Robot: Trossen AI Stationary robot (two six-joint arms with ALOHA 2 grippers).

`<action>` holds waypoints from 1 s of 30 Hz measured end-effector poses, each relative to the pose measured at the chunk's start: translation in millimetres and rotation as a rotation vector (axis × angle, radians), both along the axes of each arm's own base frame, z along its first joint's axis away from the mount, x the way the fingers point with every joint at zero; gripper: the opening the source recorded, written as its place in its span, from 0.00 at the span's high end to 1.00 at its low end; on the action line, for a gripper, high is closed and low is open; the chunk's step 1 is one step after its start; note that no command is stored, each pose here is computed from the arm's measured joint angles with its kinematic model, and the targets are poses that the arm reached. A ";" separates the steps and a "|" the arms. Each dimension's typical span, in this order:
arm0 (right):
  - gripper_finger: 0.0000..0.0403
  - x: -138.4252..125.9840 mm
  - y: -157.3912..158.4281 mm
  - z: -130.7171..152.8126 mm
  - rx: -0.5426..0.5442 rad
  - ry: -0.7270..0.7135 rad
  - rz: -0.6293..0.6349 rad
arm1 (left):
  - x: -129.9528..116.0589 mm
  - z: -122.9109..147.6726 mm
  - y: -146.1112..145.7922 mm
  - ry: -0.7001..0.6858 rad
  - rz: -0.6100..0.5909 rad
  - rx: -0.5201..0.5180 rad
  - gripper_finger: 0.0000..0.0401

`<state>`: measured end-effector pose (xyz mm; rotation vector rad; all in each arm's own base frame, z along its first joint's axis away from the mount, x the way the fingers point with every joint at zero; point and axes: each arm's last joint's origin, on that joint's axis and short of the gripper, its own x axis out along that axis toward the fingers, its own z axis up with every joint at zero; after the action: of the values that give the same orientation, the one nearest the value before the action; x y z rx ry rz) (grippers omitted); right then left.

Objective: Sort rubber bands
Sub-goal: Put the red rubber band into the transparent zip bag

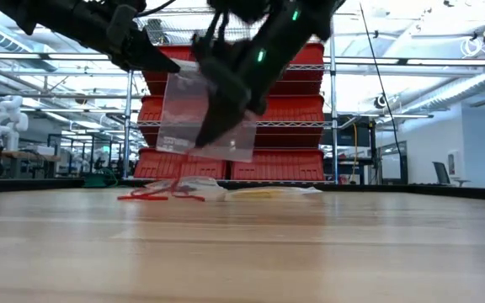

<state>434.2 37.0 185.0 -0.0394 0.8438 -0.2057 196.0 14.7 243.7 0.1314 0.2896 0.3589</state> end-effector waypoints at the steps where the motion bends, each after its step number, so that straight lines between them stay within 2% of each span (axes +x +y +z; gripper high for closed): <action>1: 1.00 -2.4 1.3 6.9 -0.006 -0.007 0.004 | -0.1 -0.2 0.0 0.002 0.000 0.000 1.00; 9: 1.00 -25.8 6.5 66.5 -0.069 -0.100 0.002 | 0.0 -0.1 0.1 0.001 0.000 0.000 1.00; 18: 1.00 -57.1 9.3 113.6 -0.046 -0.152 -0.001 | -0.1 -0.2 0.1 0.003 0.000 0.002 1.00; 23: 1.00 -71.1 19.4 110.6 -0.015 -0.048 -0.009 | -0.1 -0.2 0.0 0.004 -0.001 0.002 1.00; 30: 1.00 -90.3 33.8 77.7 0.047 0.174 -0.041 | -0.1 -0.1 0.0 0.003 -0.001 0.002 1.00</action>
<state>343.9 70.8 262.6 0.0045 1.0231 -0.2235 195.9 14.7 243.5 0.1341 0.2918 0.3584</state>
